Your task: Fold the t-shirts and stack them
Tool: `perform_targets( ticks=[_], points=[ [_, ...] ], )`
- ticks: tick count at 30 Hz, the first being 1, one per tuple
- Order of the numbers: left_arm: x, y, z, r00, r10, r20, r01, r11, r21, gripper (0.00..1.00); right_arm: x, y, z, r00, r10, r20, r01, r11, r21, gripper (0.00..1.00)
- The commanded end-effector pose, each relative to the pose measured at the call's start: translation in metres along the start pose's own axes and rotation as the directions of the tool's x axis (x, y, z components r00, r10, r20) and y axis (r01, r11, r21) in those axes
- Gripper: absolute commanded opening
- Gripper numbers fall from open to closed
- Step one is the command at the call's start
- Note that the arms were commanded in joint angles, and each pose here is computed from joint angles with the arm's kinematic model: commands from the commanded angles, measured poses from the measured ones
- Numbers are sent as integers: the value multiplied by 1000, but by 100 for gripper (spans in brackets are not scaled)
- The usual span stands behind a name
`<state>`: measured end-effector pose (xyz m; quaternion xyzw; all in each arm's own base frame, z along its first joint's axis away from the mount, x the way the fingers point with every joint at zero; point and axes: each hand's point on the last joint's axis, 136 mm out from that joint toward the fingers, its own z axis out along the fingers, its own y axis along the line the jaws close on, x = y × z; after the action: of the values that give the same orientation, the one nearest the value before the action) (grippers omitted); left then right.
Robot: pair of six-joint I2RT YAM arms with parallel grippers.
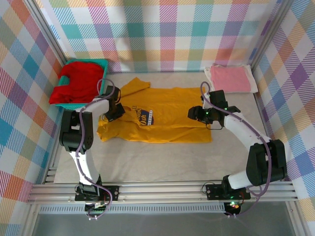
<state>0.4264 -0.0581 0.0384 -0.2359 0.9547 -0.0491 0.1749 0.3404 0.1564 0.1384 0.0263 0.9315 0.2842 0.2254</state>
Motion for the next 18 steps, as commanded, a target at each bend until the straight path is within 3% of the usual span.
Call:
perform_targets(
  ticks=[1, 4, 9, 13, 15, 18],
  points=[
    [-18, -20, -26, 996, 45, 75, -45, 999, 3, 4, 0, 10, -4, 1000, -22, 7, 23, 999, -38, 52],
    [-25, -34, -29, 992, 95, 81, -94, 995, -17, 3, -1, 11, -2, 1000, -19, 6, 19, 999, -45, 52],
    [-29, -57, -13, 985, 174, 18, -173, 984, -50, 13, -2, 13, -3, 1000, -15, 4, 15, 998, -56, 53],
    [-37, -77, -7, 968, 247, 34, -244, 967, -66, 13, -2, 14, -4, 1000, -15, 8, 16, 998, -56, 53],
    [-43, -82, -11, 964, 263, 42, -260, 963, -79, 37, -2, 15, -5, 1000, -16, 7, 17, 998, -57, 53],
    [-50, -77, -40, 960, 260, 101, -252, 964, -88, 50, -3, 14, -7, 1000, -18, 7, 19, 999, -44, 53]
  ],
)
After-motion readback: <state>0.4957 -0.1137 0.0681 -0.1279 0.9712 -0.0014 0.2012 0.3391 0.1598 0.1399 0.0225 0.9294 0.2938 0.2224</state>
